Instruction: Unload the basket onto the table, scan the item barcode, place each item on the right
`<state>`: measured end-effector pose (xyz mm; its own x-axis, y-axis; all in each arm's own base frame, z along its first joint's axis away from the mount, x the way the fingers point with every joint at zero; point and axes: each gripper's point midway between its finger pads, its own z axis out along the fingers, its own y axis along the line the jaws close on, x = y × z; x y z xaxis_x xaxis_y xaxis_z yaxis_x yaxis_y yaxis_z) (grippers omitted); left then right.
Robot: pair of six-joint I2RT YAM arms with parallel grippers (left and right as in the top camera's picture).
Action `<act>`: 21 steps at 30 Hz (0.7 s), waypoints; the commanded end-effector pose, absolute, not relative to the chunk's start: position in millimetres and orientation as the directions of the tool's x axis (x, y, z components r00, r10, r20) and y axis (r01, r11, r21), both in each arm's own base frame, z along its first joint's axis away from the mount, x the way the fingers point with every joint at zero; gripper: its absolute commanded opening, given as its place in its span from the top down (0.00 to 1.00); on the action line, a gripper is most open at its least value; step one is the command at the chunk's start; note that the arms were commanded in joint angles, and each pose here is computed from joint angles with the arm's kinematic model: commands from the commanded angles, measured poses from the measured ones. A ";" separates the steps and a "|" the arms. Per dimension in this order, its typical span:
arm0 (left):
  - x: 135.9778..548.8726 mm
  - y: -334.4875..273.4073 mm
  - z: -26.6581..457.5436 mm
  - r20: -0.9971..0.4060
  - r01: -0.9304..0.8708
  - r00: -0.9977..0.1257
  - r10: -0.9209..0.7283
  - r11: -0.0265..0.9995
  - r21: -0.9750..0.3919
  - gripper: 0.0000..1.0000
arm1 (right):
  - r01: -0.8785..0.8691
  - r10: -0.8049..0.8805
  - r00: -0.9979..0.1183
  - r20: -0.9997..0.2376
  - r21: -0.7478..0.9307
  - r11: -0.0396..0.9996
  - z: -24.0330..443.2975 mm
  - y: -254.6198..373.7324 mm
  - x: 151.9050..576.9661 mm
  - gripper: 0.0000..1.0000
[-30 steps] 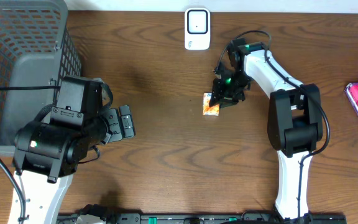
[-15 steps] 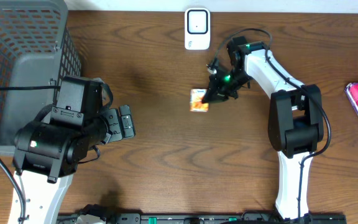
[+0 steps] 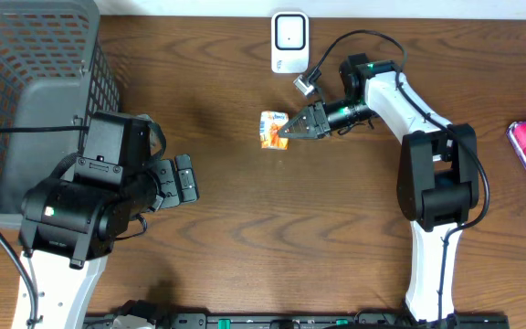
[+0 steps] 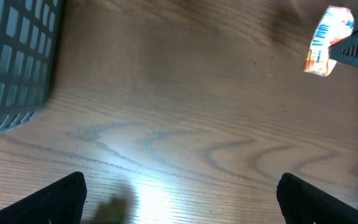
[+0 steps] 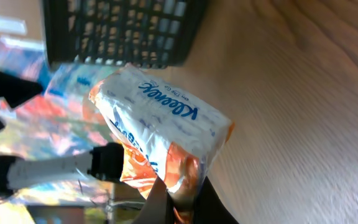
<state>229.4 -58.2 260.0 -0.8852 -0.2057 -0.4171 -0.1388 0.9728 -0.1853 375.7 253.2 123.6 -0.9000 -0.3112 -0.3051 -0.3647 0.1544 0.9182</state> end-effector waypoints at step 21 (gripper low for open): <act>230.5 -55.3 260.3 -0.419 -0.153 -0.882 -0.215 0.972 -0.177 0.02 | -0.682 -0.346 -0.684 -0.642 0.731 -0.009 136.0 250.8 364.2 0.99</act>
